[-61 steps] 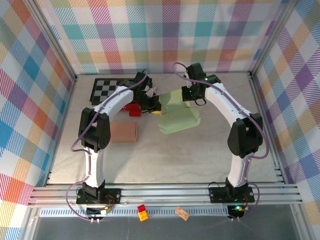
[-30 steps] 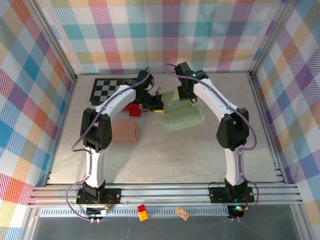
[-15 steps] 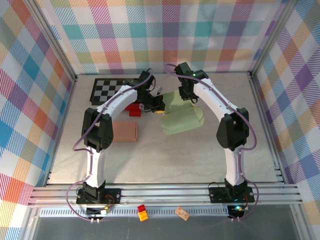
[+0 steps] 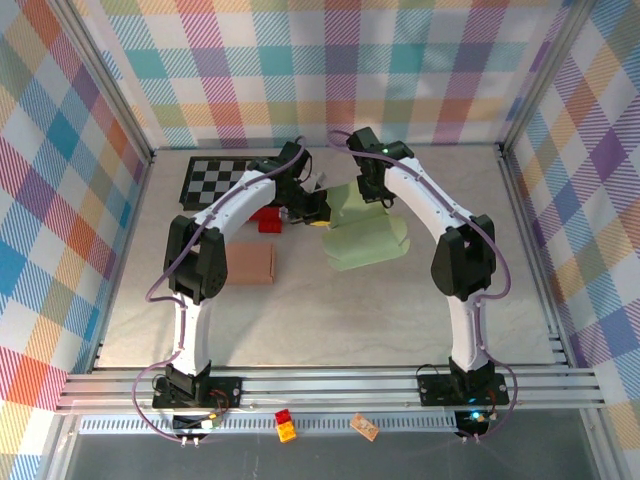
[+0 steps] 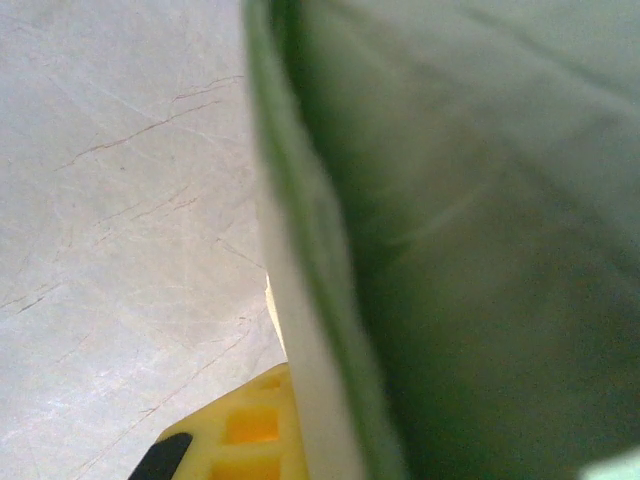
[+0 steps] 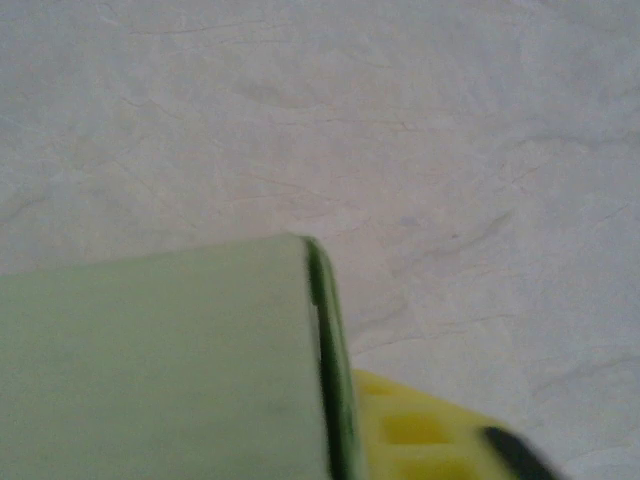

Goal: Fold the paper box

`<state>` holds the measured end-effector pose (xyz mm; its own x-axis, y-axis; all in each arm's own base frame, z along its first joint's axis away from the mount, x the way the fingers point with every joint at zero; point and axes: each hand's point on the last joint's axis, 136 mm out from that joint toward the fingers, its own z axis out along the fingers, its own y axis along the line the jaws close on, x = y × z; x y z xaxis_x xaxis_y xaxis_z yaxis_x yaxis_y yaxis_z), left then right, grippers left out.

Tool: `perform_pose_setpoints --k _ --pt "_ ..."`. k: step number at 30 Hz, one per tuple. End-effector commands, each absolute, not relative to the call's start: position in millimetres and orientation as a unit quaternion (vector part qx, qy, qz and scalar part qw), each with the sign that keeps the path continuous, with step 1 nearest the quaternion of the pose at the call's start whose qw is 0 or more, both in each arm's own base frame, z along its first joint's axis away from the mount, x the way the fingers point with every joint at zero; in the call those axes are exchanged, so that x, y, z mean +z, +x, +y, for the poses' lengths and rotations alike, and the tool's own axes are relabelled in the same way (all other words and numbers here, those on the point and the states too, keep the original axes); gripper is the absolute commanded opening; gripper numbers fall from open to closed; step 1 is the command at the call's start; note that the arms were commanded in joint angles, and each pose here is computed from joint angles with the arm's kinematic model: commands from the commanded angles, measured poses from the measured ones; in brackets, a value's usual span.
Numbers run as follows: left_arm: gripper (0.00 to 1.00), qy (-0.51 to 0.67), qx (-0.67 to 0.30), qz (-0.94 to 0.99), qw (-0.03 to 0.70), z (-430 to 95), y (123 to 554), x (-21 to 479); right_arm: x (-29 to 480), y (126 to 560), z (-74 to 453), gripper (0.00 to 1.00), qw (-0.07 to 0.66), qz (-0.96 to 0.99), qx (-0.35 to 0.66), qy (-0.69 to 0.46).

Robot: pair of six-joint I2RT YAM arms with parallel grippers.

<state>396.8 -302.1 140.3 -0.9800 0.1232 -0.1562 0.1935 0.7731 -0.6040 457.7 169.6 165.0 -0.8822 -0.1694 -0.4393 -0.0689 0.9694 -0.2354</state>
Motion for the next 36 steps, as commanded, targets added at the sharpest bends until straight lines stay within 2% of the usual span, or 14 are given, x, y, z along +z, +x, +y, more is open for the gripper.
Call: perform_pose_setpoints --k 1,6,9,13,16,21,29,36 --pt "0.00 0.089 -0.342 0.934 0.056 -311.3 395.3 156.3 169.7 451.4 172.6 0.36 0.230 0.968 -0.082 -0.060" --pt "0.00 0.086 -0.341 0.934 0.055 -311.5 396.4 154.8 166.6 431.4 179.4 0.40 0.214 0.973 -0.039 -0.075" --pt "0.00 0.088 -0.343 0.934 0.054 -312.2 396.4 154.8 162.6 427.2 177.1 0.29 0.210 0.974 -0.035 -0.073" --pt "0.00 0.089 -0.342 0.934 0.053 -312.5 396.9 155.0 155.1 431.1 169.8 0.27 0.200 0.976 -0.054 -0.070" --pt "0.00 0.089 -0.343 0.934 0.053 -312.9 397.4 155.3 150.8 435.5 164.3 0.13 0.203 0.974 -0.076 -0.072" --pt "0.00 0.088 -0.338 0.935 0.053 -311.2 396.9 155.2 150.9 439.1 147.7 0.01 0.207 0.968 -0.132 -0.059" --pt "0.00 0.069 -0.324 0.942 0.062 -309.2 401.9 153.8 159.0 437.3 147.0 0.00 0.227 0.956 -0.181 -0.044" --pt "0.00 0.044 -0.292 0.953 0.068 -304.6 404.7 133.1 138.6 415.9 164.2 0.00 0.192 0.974 -0.117 -0.025"
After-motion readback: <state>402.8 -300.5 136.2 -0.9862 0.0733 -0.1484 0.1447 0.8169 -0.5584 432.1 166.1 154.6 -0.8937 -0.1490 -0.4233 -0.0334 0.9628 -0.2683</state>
